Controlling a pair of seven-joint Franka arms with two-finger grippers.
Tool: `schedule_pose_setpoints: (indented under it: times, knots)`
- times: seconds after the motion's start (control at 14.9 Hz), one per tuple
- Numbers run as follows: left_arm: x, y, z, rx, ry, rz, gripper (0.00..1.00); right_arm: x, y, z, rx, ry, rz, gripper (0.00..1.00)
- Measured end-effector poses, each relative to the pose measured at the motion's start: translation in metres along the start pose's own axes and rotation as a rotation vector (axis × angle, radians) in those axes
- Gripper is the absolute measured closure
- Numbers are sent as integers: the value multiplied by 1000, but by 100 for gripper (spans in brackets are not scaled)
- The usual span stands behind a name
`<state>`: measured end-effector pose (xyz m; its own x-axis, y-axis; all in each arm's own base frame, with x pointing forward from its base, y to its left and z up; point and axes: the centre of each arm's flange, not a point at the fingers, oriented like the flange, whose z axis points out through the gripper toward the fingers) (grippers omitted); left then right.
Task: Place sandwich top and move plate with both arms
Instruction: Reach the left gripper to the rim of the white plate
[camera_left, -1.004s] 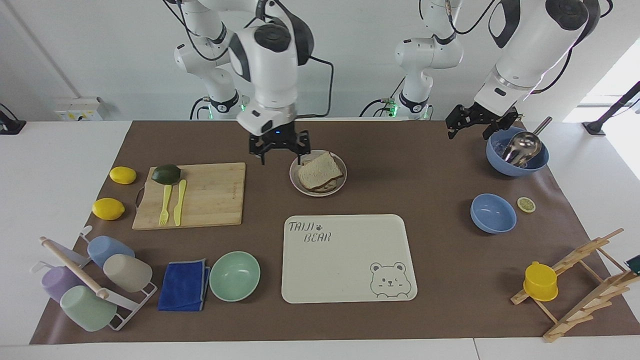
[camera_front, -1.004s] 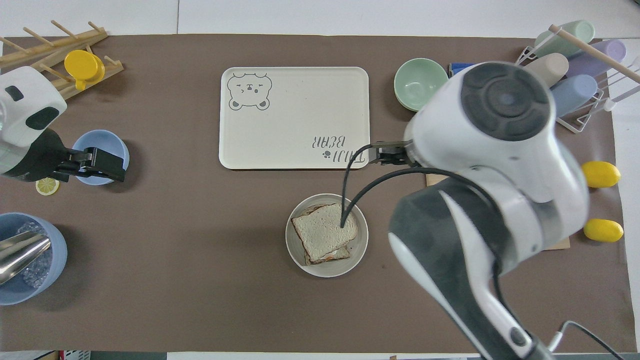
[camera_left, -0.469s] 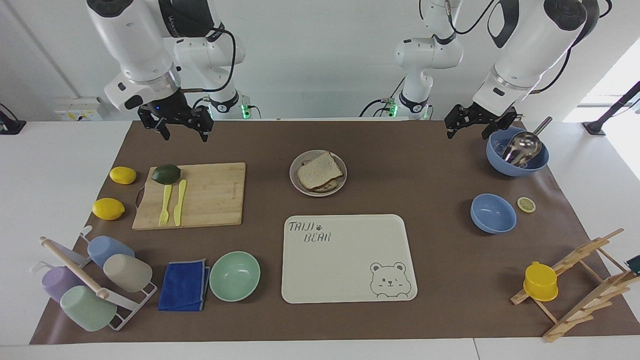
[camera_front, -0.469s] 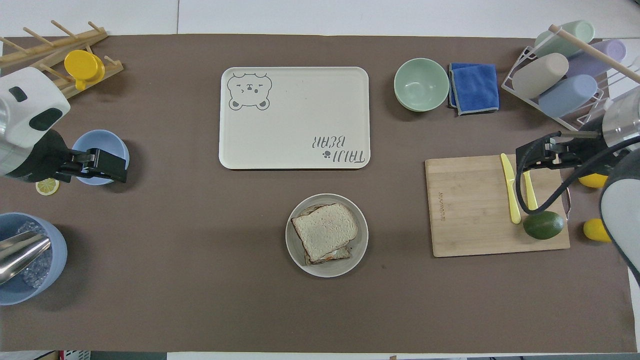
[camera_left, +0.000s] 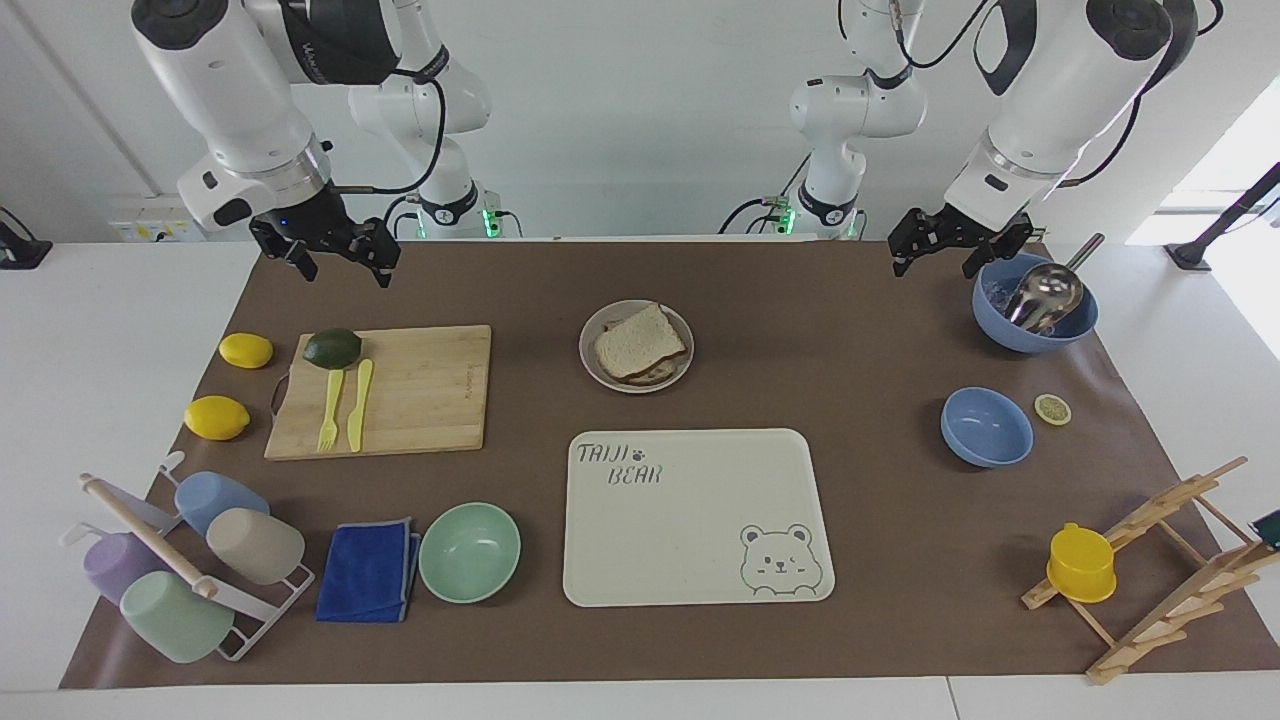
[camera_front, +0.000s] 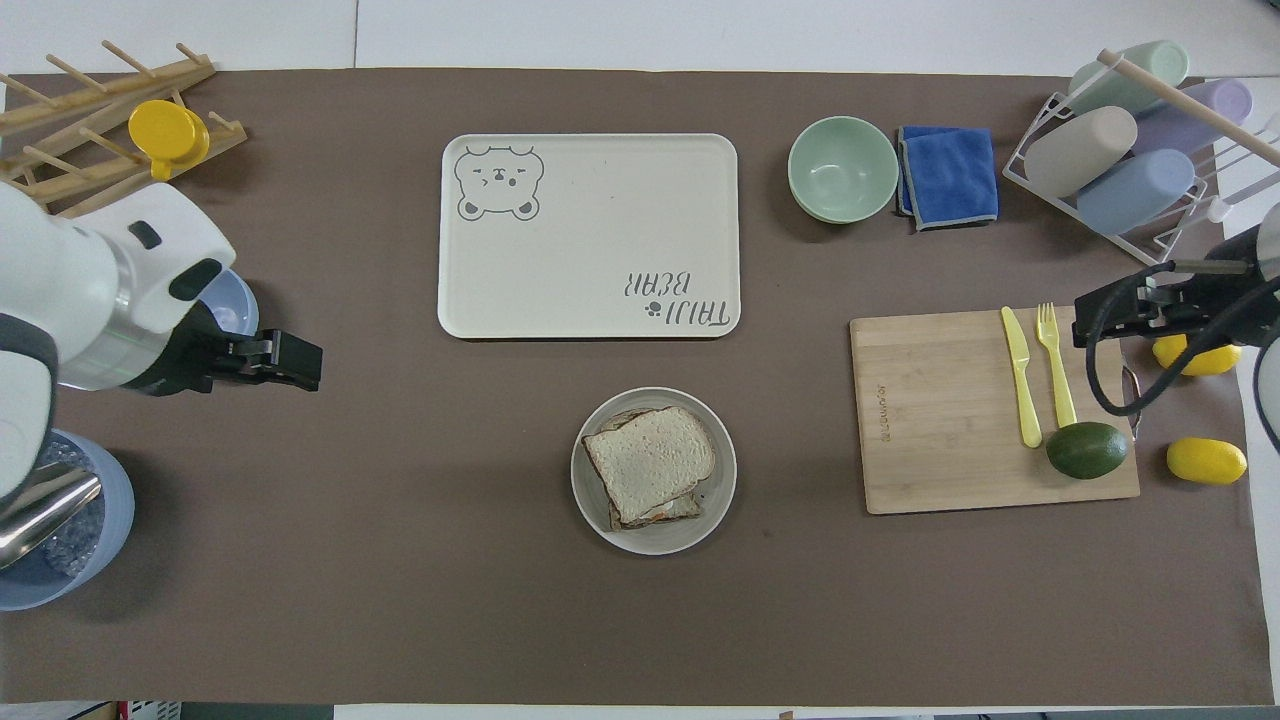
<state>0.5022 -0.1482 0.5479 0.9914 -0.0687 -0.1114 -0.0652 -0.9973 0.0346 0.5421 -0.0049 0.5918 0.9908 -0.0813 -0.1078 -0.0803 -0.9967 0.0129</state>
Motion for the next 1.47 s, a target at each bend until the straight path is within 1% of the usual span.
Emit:
schedule_pose_setpoints:
  times: [0.13,0.33,0.47,0.67,0.74,0.8,0.94,1.21,1.34,1.41,1.47]
  knots:
    - [-7,39,39,-9,11,-30,0,-1,4,-1,1,0,-18,0]
    - [-21,82,97,-49,27,-37,0,-5,-10,-4,-2,0,-49,0]
    - [-31,100,133,-81,26,-52,0,-5,-13,-6,-6,6,-72,0]
    - [-45,110,182,-119,-4,-73,0,-4,-7,-11,-12,17,-103,0]
    - [-49,113,192,-123,-15,-75,0,-4,-6,-12,-12,18,-115,0]
    - [-52,116,199,-126,-21,-75,3,-4,-7,-12,-13,18,-119,0]
    - [-55,125,207,-139,-17,-67,4,-5,-7,-12,-14,11,-121,0]
    - [-60,145,226,-171,-29,-70,4,-7,-6,-10,-14,-7,-121,0]
    - [-62,152,237,-184,-41,-79,8,-8,-4,-10,-14,-18,-117,0]
    - [-62,154,240,-193,-48,-87,14,-9,-2,-10,-13,-20,-113,0]
    - [-63,155,242,-201,-56,-97,14,-9,1,-11,-13,-21,-108,0]
